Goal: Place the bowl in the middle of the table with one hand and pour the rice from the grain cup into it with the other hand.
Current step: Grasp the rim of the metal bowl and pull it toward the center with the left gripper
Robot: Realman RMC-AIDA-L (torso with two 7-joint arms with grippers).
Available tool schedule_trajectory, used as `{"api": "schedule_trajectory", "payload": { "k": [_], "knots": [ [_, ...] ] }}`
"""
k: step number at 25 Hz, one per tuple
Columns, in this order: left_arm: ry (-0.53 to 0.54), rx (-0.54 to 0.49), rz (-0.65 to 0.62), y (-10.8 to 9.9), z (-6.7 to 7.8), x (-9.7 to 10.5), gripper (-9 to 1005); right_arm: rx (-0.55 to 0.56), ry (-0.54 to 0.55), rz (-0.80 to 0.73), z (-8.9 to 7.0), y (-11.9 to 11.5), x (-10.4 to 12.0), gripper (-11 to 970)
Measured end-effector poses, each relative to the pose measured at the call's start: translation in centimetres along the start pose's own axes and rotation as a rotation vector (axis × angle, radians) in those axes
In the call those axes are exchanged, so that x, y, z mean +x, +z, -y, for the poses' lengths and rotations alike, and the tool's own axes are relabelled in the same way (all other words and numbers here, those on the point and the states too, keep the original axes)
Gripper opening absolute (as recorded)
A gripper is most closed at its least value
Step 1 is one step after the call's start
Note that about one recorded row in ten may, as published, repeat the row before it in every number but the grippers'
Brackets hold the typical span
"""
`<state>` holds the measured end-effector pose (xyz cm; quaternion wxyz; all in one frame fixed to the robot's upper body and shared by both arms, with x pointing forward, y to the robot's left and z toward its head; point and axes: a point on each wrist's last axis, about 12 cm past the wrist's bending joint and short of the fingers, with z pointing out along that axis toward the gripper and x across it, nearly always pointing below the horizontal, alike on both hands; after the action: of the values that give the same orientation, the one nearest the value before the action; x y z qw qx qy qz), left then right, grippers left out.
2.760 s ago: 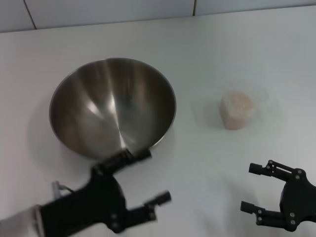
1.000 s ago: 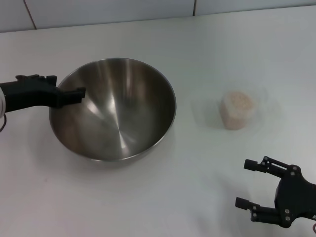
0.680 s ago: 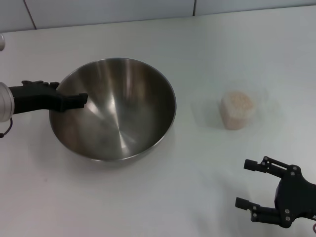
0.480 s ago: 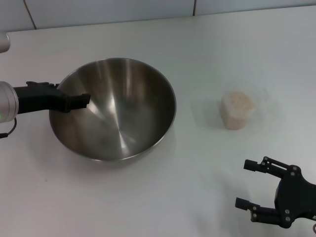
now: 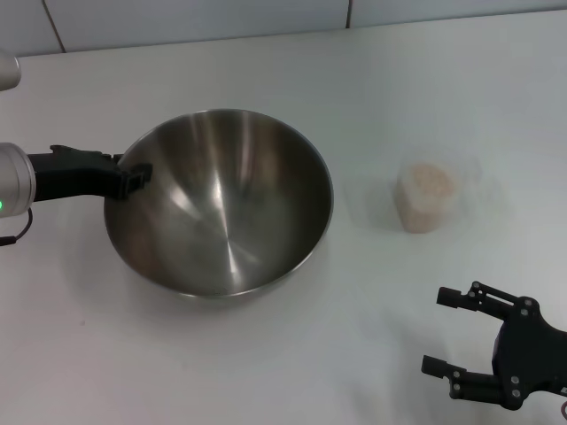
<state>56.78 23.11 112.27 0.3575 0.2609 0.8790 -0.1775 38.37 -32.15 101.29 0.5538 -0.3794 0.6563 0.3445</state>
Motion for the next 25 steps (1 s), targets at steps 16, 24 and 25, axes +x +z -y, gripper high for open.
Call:
{"api": "schedule_trajectory", "payload": {
  "k": [16,24,25],
  "knots": [
    [-0.027,0.054,-0.041,0.6,-0.5,-1.2,51,-0.009,-0.005,-0.004,0.2,0.2,0.0,810],
    [-0.029,0.168,0.027,0.2,-0.4,-4.3,43,-0.013,0.013,-0.009,0.3,0.4,-0.1,810],
    [-0.028,0.176,0.031,0.4,-0.3,-4.6,43,-0.013,0.012,-0.009,0.3,0.4,-0.1,811]
  ]
}}
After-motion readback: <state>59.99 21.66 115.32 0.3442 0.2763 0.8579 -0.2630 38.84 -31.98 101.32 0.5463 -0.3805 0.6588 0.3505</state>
